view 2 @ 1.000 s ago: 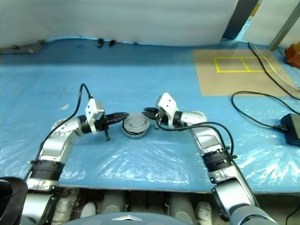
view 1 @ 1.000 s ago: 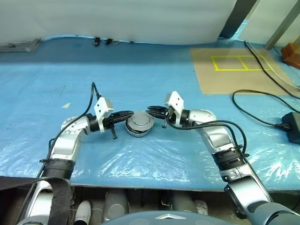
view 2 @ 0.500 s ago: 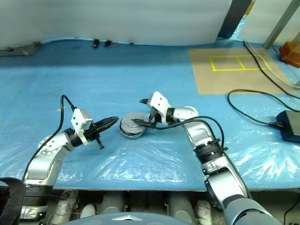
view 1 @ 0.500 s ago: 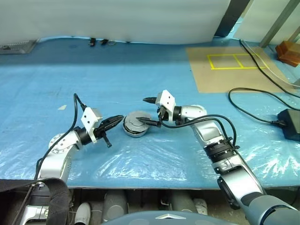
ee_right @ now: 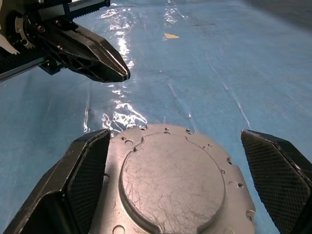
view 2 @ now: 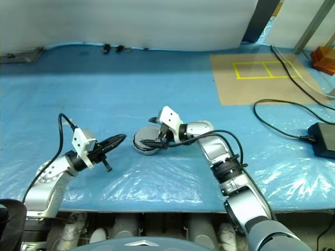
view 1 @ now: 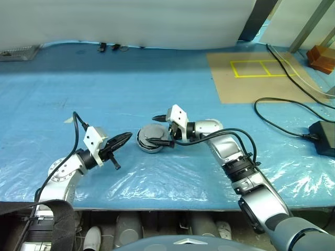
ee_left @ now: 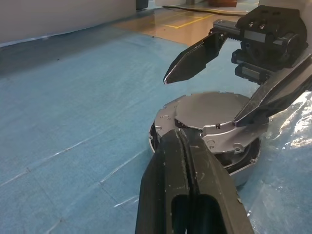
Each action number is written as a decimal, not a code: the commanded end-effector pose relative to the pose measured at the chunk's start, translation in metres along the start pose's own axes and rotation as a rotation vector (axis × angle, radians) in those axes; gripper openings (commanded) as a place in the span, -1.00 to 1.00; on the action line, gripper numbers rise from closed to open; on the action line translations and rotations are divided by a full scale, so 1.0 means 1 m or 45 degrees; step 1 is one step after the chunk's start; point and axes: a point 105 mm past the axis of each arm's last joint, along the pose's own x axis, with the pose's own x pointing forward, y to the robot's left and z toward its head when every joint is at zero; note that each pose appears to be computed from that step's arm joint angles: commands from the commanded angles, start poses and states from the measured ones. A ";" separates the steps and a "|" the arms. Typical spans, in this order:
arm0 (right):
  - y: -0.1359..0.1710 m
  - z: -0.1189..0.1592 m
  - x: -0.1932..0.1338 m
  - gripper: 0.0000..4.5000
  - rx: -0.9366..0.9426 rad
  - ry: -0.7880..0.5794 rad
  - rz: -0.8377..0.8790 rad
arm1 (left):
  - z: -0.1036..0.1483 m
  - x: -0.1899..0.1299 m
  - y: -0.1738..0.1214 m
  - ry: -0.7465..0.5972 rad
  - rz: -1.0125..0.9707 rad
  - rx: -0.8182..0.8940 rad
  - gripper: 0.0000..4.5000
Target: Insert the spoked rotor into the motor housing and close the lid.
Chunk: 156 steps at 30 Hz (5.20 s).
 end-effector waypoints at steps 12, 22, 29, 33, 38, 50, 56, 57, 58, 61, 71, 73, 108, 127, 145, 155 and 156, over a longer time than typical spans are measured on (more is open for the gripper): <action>0.004 -0.007 0.010 0.43 0.047 0.041 0.037 | 0.011 0.001 -0.002 -0.051 0.032 0.021 -1.00; 0.006 -0.005 0.015 0.30 0.031 0.026 0.032 | 0.014 0.004 -0.001 -0.063 0.038 0.022 -1.00; 0.005 0.005 0.021 0.30 0.023 0.018 0.022 | 0.014 -0.001 0.006 -0.050 0.079 0.029 -1.00; 0.007 0.000 0.024 0.30 0.021 0.044 0.023 | 0.014 -0.003 0.008 -0.045 0.089 0.034 -1.00; 0.009 -0.011 0.024 0.30 0.003 0.095 0.018 | 0.013 -0.003 0.008 -0.041 0.088 0.033 -1.00; 0.002 -0.031 0.011 0.30 0.072 0.126 0.005 | 0.012 0.004 0.005 -0.046 0.061 0.030 -1.00; -0.003 -0.036 0.010 0.30 0.096 0.123 -0.010 | 0.013 0.008 0.005 -0.050 0.046 0.030 -1.00; -0.005 -0.038 0.010 0.30 0.085 0.130 -0.023 | 0.013 0.009 0.005 -0.051 0.044 0.029 -1.00; -0.004 -0.041 0.010 0.30 0.072 0.147 -0.018 | 0.013 0.009 0.004 -0.052 0.040 0.028 -1.00; -0.005 -0.049 0.008 0.30 0.042 0.184 -0.020 | 0.013 0.010 0.004 -0.052 0.030 0.026 -1.00; -0.004 -0.051 0.014 0.30 0.070 0.183 -0.057 | 0.012 0.015 0.002 -0.054 0.006 0.025 -1.00; -0.001 -0.057 0.014 0.30 0.049 0.219 -0.050 | 0.012 0.015 0.002 -0.055 0.002 0.026 -1.00; 0.010 -0.073 0.012 0.30 0.106 0.360 -0.045 | 0.010 0.031 -0.001 -0.056 -0.025 0.024 -1.00; 0.014 -0.077 0.013 0.30 0.066 0.396 -0.026 | -0.009 0.026 0.013 0.130 0.015 0.078 -1.00; 0.010 -0.067 0.014 0.30 0.078 0.347 -0.051 | -0.024 0.038 0.009 0.297 -0.064 0.160 -1.00; 0.013 -0.066 0.015 0.30 0.089 0.324 -0.051 | -0.007 0.034 0.006 0.124 -0.069 0.025 -1.00; 0.013 -0.066 0.015 0.30 0.089 0.324 -0.051 | -0.006 0.033 0.007 0.116 -0.065 0.012 -1.00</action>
